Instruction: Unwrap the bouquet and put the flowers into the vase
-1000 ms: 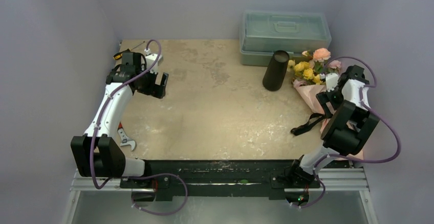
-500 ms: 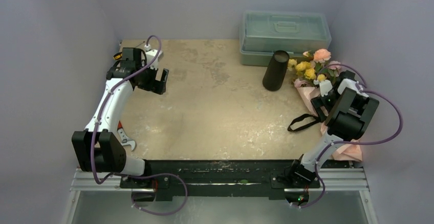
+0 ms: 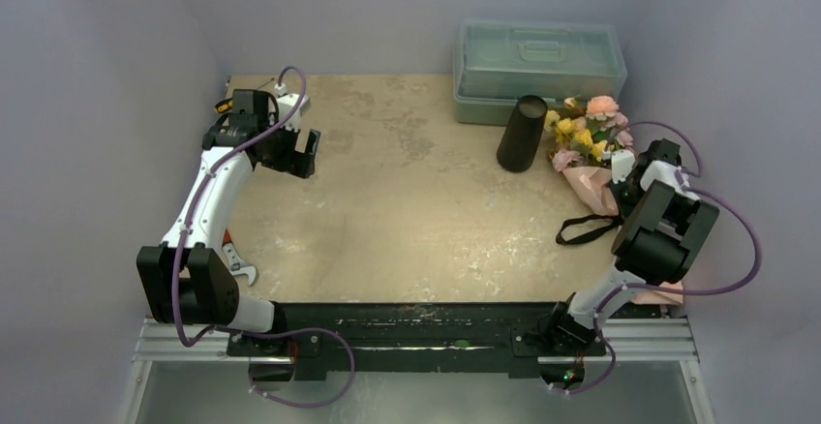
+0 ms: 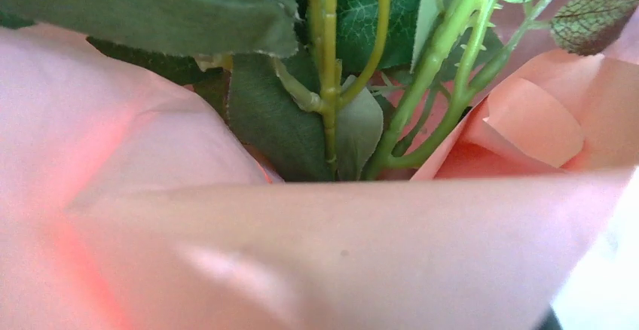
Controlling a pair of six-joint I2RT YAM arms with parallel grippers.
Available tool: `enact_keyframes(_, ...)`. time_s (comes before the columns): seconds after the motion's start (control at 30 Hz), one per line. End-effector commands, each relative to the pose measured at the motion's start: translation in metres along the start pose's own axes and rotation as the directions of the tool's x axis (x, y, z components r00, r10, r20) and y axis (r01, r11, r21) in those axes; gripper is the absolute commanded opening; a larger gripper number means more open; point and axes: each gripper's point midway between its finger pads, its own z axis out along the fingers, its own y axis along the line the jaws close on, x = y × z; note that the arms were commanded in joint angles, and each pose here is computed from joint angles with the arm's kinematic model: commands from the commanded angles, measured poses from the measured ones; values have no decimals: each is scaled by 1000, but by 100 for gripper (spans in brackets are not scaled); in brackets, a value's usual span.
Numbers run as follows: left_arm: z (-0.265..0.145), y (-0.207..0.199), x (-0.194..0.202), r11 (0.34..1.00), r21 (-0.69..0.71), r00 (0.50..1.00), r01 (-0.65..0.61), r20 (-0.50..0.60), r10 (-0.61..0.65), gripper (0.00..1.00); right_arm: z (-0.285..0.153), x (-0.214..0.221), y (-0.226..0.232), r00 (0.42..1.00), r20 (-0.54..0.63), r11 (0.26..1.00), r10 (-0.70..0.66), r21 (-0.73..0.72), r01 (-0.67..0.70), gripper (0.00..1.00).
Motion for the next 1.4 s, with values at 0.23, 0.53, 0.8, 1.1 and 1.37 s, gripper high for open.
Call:
enact_keyframes(0.23,-6,-4,-21,1000,14,997,8,79,-9,100,-108,-41,21,942,316,993,111,-9,-114,0)
enact_keyframes(0.53,-9,-5,-21,1000,14,996,-2,90,0,100,-185,-63,7,872,470,981,136,56,-183,0)
enact_keyframes(0.8,-13,-8,-26,999,27,993,33,113,-36,100,-273,-94,2,787,592,975,175,5,-220,0)
enact_keyframes(1.1,-22,-16,-45,991,66,974,113,191,-124,100,-355,-156,75,687,712,989,145,-132,-71,0)
enact_keyframes(1.37,-29,-17,-45,975,65,961,212,168,-220,100,-389,-201,164,632,764,959,129,-259,118,0)
